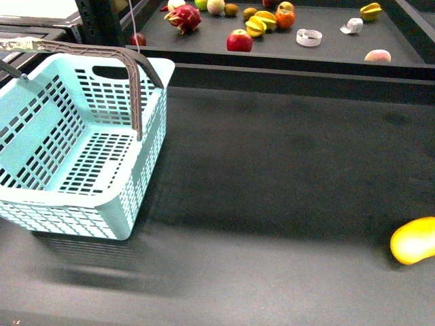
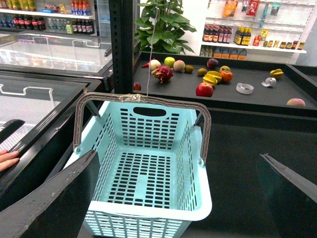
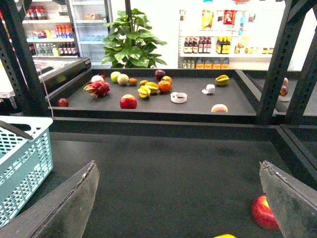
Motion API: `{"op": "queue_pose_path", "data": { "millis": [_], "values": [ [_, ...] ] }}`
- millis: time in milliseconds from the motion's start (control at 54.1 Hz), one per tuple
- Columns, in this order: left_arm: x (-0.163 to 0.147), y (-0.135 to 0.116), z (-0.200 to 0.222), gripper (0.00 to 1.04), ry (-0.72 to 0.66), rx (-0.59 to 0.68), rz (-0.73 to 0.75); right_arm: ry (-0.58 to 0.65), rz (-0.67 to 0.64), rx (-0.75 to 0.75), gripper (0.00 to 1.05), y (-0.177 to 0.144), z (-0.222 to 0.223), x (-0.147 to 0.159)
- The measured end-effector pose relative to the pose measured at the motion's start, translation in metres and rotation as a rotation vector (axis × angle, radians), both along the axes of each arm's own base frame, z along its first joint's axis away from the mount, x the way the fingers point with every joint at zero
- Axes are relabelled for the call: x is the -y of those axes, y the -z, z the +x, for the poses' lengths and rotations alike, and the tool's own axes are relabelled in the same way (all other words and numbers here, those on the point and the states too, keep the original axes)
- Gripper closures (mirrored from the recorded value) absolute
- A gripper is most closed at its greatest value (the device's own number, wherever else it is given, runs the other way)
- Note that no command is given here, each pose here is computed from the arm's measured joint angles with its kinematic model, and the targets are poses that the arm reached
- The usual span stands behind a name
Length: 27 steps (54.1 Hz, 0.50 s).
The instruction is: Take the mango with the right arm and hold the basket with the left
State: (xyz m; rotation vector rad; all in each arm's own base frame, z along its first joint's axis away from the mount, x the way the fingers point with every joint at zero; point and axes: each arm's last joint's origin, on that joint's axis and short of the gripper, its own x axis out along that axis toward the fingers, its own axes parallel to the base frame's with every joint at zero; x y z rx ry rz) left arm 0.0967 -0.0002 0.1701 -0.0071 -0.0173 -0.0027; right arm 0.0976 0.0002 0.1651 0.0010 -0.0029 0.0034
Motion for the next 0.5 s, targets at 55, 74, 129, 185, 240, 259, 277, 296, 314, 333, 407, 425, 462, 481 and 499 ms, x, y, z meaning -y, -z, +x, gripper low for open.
{"op": "queue_pose_path", "data": {
  "millis": [55,74,129,185,240,259,277,296,314,333,407,425,462,481,499],
  "values": [
    [0.0,0.0,0.0,0.06,0.0,0.0,0.0,0.0,0.0,0.0,0.08,0.0,0.0,0.0],
    [0.0,0.0,0.0,0.06,0.0,0.0,0.0,0.0,0.0,0.0,0.08,0.0,0.0,0.0],
    [0.0,0.0,0.0,0.06,0.0,0.0,0.0,0.0,0.0,0.0,0.08,0.0,0.0,0.0],
    [0.0,0.0,0.0,0.06,0.0,0.0,0.0,0.0,0.0,0.0,0.08,0.0,0.0,0.0],
    [0.0,0.0,0.0,0.06,0.0,0.0,0.0,0.0,0.0,0.0,0.08,0.0,0.0,0.0],
    [0.0,0.0,0.0,0.06,0.0,0.0,0.0,0.0,0.0,0.0,0.08,0.0,0.0,0.0],
    [0.0,0.0,0.0,0.06,0.0,0.0,0.0,0.0,0.0,0.0,0.08,0.0,0.0,0.0],
    [0.0,0.0,0.0,0.06,0.0,0.0,0.0,0.0,0.0,0.0,0.08,0.0,0.0,0.0],
    [0.0,0.0,0.0,0.06,0.0,0.0,0.0,0.0,0.0,0.0,0.08,0.0,0.0,0.0],
    [0.0,0.0,0.0,0.06,0.0,0.0,0.0,0.0,0.0,0.0,0.08,0.0,0.0,0.0],
    [0.0,0.0,0.0,0.06,0.0,0.0,0.0,0.0,0.0,0.0,0.08,0.0,0.0,0.0],
    [0.0,0.0,0.0,0.06,0.0,0.0,0.0,0.0,0.0,0.0,0.08,0.0,0.0,0.0],
    [0.0,0.0,0.0,0.06,0.0,0.0,0.0,0.0,0.0,0.0,0.08,0.0,0.0,0.0],
    [0.0,0.0,0.0,0.06,0.0,0.0,0.0,0.0,0.0,0.0,0.08,0.0,0.0,0.0],
    [0.0,0.0,0.0,0.06,0.0,0.0,0.0,0.0,0.0,0.0,0.08,0.0,0.0,0.0]
  ]
}}
